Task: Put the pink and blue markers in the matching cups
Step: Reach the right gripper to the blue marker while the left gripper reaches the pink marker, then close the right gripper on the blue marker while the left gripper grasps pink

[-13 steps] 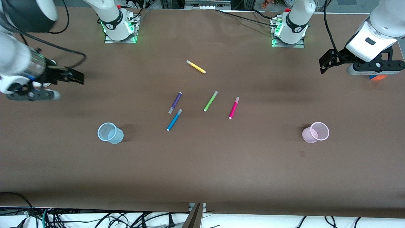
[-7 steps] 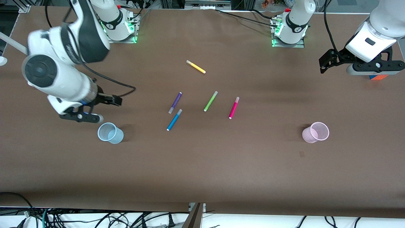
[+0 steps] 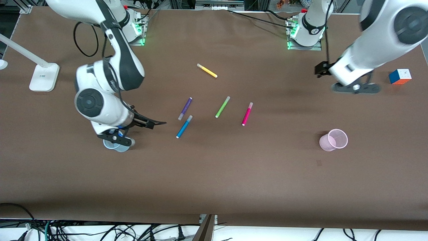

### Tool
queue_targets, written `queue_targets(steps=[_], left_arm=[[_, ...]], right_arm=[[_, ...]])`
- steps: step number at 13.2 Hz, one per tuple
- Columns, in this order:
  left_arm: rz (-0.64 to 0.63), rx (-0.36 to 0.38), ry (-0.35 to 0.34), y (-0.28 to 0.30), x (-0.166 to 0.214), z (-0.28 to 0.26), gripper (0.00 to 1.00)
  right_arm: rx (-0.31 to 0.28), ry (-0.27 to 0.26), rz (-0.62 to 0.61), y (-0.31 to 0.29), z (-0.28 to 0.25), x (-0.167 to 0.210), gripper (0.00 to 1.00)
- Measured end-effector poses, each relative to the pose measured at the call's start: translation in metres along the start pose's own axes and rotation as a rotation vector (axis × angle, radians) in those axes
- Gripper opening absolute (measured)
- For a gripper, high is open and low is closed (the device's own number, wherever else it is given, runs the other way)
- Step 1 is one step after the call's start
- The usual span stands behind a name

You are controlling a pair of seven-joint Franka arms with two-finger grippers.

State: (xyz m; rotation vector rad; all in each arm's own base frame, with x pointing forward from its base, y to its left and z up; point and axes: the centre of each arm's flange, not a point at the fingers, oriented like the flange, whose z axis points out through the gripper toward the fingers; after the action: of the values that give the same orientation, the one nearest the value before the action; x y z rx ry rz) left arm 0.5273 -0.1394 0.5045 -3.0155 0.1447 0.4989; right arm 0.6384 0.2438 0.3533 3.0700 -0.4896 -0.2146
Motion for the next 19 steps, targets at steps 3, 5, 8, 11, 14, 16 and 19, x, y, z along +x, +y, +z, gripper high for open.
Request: queue_targets(steps=[3,5,8,11,14,16,19], left_arm=[[0.049,0.000,-0.104,0.028,0.035,0.056,1.00],[0.085,-0.008,-0.129,0.050,0.060,0.093,1.00],[0.148,-0.018,-0.144,0.092,0.088,0.150,1.00],[0.217,-0.035,-0.106,0.146,0.107,0.202,1.00],[0.250,-0.065,-0.044,0.178,0.120,0.242,1.00],[0.246,-0.084,0.032,0.201,0.111,0.273,1.00],[0.258,-0.097,0.083,0.222,0.093,0.301,1.00]], right_arm=[[0.012,0.032,0.054,-0.040,0.042,-0.013,1.00],[0.011,0.042,0.072,-0.064,0.076,-0.025,1.00],[0.016,0.058,0.092,-0.086,0.118,-0.034,1.00],[0.034,0.079,0.106,-0.094,0.140,-0.034,1.00],[0.055,0.103,0.113,-0.111,0.160,-0.045,1.00],[0.060,0.110,0.113,-0.123,0.173,-0.056,1.00],[0.059,0.111,0.100,-0.129,0.183,-0.063,1.00]])
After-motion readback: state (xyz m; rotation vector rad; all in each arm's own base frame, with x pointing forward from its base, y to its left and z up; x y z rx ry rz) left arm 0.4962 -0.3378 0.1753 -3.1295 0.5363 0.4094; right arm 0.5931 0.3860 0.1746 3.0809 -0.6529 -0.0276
